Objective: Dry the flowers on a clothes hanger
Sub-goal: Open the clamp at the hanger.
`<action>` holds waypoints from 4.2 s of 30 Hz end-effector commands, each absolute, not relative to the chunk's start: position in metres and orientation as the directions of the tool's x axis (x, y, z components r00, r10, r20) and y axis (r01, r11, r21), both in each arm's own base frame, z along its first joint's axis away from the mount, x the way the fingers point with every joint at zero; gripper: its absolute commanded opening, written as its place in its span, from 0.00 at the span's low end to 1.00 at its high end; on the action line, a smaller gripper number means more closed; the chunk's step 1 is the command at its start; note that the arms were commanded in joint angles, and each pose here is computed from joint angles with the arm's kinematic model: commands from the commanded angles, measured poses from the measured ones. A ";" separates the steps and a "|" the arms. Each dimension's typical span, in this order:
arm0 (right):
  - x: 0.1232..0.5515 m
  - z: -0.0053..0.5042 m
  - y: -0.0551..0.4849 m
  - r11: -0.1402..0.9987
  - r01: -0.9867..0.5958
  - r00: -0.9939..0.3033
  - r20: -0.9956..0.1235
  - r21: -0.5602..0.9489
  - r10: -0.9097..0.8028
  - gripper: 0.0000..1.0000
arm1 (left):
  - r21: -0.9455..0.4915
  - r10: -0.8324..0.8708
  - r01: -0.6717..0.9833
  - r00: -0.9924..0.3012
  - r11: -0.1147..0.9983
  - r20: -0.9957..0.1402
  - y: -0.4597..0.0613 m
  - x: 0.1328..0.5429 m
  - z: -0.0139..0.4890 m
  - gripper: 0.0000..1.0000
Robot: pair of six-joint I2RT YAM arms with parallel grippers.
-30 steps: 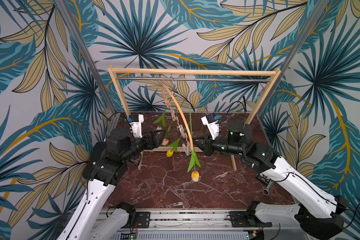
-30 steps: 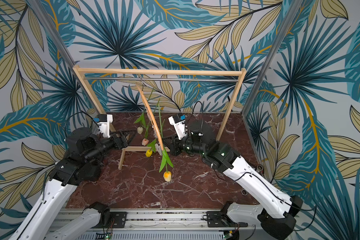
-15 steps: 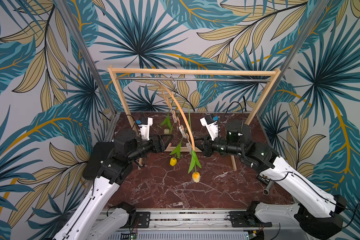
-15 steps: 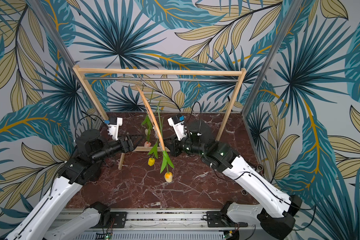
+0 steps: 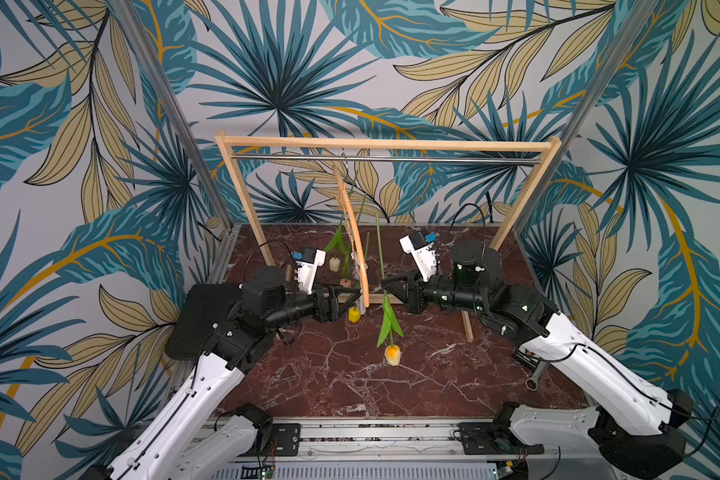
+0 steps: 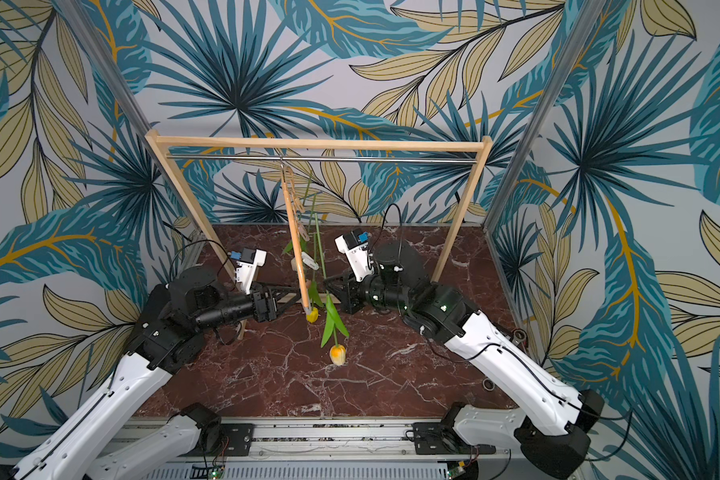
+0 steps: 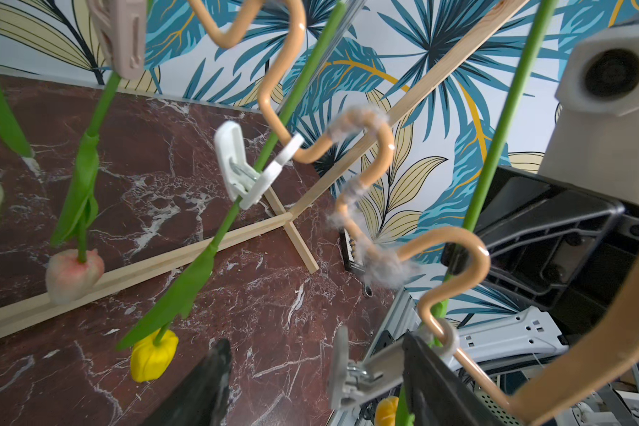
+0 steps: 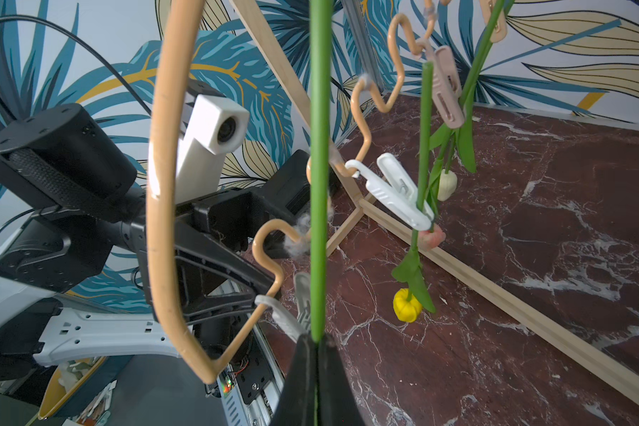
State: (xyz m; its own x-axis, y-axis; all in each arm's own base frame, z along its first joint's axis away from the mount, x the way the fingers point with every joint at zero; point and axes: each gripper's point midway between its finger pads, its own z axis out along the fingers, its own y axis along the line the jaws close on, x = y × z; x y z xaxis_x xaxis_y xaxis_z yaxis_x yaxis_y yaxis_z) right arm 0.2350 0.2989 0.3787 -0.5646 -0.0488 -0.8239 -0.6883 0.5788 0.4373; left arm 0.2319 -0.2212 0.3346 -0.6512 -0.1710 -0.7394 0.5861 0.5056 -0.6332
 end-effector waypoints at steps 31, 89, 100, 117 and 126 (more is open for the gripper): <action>0.224 0.361 0.320 0.505 -0.711 -0.627 -0.766 0.489 -0.142 0.01 | -0.519 -0.036 0.714 -0.572 0.470 -0.820 -0.227 0.214 0.346 0.77; 0.225 0.363 0.305 0.552 -0.711 -0.603 -0.782 0.435 -0.160 0.00 | -0.470 -0.030 0.741 -0.521 0.479 -0.853 -0.264 0.238 0.365 0.50; 0.226 0.363 0.301 0.567 -0.700 -0.602 -0.786 0.434 -0.143 0.00 | -0.468 -0.052 0.744 -0.508 0.478 -0.860 -0.263 0.237 0.370 0.40; 0.236 0.340 0.269 0.686 -0.563 -0.632 -0.775 0.460 0.002 0.00 | -0.554 -0.126 0.716 -0.559 0.425 -0.820 -0.264 0.230 0.362 0.30; 0.225 0.316 0.257 0.697 -0.511 -0.676 -0.736 0.503 0.035 0.00 | -0.617 -0.160 0.688 -0.609 0.382 -0.777 -0.273 0.227 0.353 0.27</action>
State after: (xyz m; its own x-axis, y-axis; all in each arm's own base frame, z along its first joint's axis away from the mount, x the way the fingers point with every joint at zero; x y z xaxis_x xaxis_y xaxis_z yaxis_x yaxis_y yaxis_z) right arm 0.2239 0.2602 0.3151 -0.6777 -0.0070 -0.7353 -0.5315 0.6957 0.4832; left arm 0.2307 -0.2693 0.3485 -0.6110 -0.1301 -0.7808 0.6801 0.4186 -0.6019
